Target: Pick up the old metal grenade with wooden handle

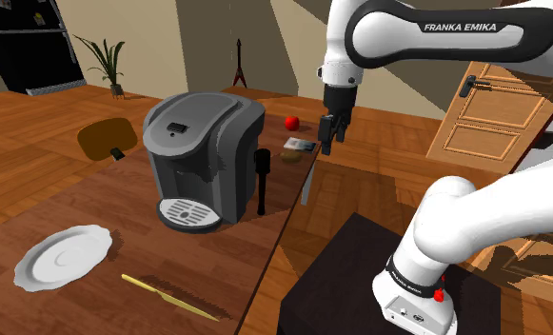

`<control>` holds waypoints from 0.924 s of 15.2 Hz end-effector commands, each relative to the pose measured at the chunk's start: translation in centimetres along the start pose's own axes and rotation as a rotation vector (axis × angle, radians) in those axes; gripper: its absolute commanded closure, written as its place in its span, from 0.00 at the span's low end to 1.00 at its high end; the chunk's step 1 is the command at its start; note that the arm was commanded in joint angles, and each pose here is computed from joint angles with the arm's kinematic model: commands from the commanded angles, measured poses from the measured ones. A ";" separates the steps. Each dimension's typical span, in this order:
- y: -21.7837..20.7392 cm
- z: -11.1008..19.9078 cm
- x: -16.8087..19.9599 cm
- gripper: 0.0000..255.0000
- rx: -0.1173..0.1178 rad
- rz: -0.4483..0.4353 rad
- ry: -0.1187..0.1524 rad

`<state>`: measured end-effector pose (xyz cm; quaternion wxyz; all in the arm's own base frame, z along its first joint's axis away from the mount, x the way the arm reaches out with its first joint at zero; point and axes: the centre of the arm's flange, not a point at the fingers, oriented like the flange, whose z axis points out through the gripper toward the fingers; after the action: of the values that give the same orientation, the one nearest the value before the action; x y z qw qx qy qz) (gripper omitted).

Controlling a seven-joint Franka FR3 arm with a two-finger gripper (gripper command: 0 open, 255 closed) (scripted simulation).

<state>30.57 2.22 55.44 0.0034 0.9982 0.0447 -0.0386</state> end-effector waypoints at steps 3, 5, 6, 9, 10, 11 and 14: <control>0.3 0.7 2.6 0.00 -0.007 -0.008 -0.008; 0.5 1.5 5.3 0.00 -0.014 -0.016 -0.015; 0.6 1.9 6.6 0.00 -0.017 -0.020 -0.019; 1.0 3.0 10.5 0.00 -0.028 -0.031 -0.031; 1.1 3.4 11.8 0.00 -0.031 -0.035 -0.035; 1.2 3.8 13.1 0.00 -0.035 -0.039 -0.039; 1.4 5.1 17.0 0.00 -0.045 -0.051 -0.050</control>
<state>45.89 2.41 49.40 0.0244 0.9955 0.0685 -0.0609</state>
